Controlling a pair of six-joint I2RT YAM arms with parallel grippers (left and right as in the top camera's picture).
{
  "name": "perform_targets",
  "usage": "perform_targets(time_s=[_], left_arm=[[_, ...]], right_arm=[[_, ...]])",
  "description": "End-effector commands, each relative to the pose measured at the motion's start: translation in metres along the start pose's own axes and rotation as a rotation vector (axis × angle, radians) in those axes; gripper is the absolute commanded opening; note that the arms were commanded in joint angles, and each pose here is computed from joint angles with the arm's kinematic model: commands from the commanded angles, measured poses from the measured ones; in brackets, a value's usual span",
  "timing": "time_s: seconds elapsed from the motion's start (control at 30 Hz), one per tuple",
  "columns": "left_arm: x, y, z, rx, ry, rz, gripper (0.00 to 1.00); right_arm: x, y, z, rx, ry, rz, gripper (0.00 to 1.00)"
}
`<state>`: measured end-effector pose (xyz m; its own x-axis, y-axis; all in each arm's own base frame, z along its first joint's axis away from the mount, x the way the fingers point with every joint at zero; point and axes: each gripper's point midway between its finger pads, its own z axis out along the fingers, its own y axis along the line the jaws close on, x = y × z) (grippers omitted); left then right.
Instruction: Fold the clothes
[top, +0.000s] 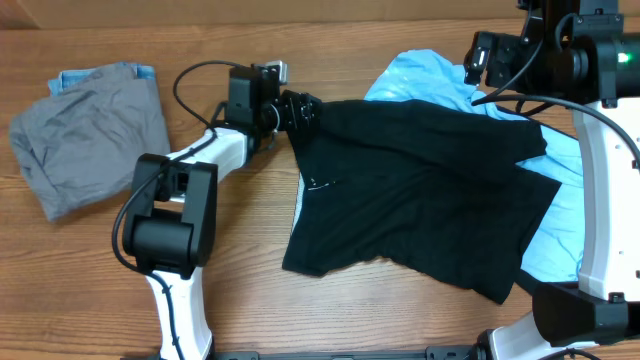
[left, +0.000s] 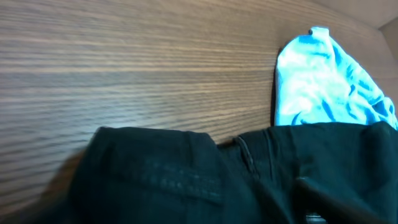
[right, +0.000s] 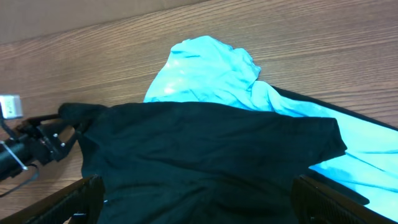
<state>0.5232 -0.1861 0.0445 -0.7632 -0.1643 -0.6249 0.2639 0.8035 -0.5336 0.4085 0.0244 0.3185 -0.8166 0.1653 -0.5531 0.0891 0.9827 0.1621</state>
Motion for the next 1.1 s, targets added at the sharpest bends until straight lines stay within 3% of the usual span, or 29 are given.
perform_targets(time_s=[0.0,0.07,0.17,0.27,0.3,0.33,0.37,0.47,0.63,0.7,0.77,0.8,0.93,1.07], left_arm=[[-0.003,-0.019,0.004,0.036,0.006,0.022,0.04],[-0.040,-0.024,-0.034,0.039,-0.048,0.011,0.04],[-0.129,-0.045,-0.153,0.008,-0.278,0.046,0.04],[-0.177,-0.049,-0.255,-0.107,-0.498,0.070,0.04],[-0.182,-0.047,-0.274,-0.141,-0.531,0.065,0.04],[-0.178,-0.044,-0.280,-0.160,-0.523,0.051,0.04],[-0.174,-0.042,-0.278,-0.165,-0.506,0.043,0.04],[-0.146,-0.025,-0.240,-0.183,-0.368,-0.016,0.04],[-0.112,0.005,-0.187,-0.207,-0.217,-0.057,0.04],[-0.107,0.010,-0.181,-0.212,-0.199,-0.067,0.07],[-0.100,0.013,-0.178,-0.219,-0.173,-0.081,0.47],[-0.097,0.014,-0.177,-0.221,-0.163,-0.086,1.00],[-0.080,0.016,-0.176,-0.228,-0.098,-0.121,1.00],[-0.062,0.019,-0.177,-0.247,-0.029,-0.159,1.00]], right_arm=[[-0.004,-0.001,-0.005,0.006,-0.021,0.005,1.00],[-0.006,-0.012,-0.006,0.068,-0.036,0.010,0.93],[-0.016,-0.033,-0.008,0.112,-0.070,0.045,0.80],[-0.013,-0.071,0.002,0.163,-0.036,0.141,0.76],[-0.006,-0.081,0.013,0.148,0.008,0.175,0.61],[0.001,-0.087,0.026,0.121,0.056,0.204,0.42],[0.007,-0.090,0.036,0.105,0.088,0.221,0.30],[0.037,-0.085,0.082,0.030,0.230,0.242,0.05],[0.112,-0.051,0.149,-0.216,0.421,0.242,0.04],[0.140,-0.055,0.171,-0.217,0.450,0.251,0.04],[0.168,-0.060,0.196,-0.221,0.447,0.249,0.04],[0.178,-0.062,0.205,-0.222,0.440,0.247,0.04],[0.192,-0.070,0.225,-0.195,0.401,0.229,0.06],[0.226,-0.090,0.258,-0.107,0.489,0.239,0.06]])
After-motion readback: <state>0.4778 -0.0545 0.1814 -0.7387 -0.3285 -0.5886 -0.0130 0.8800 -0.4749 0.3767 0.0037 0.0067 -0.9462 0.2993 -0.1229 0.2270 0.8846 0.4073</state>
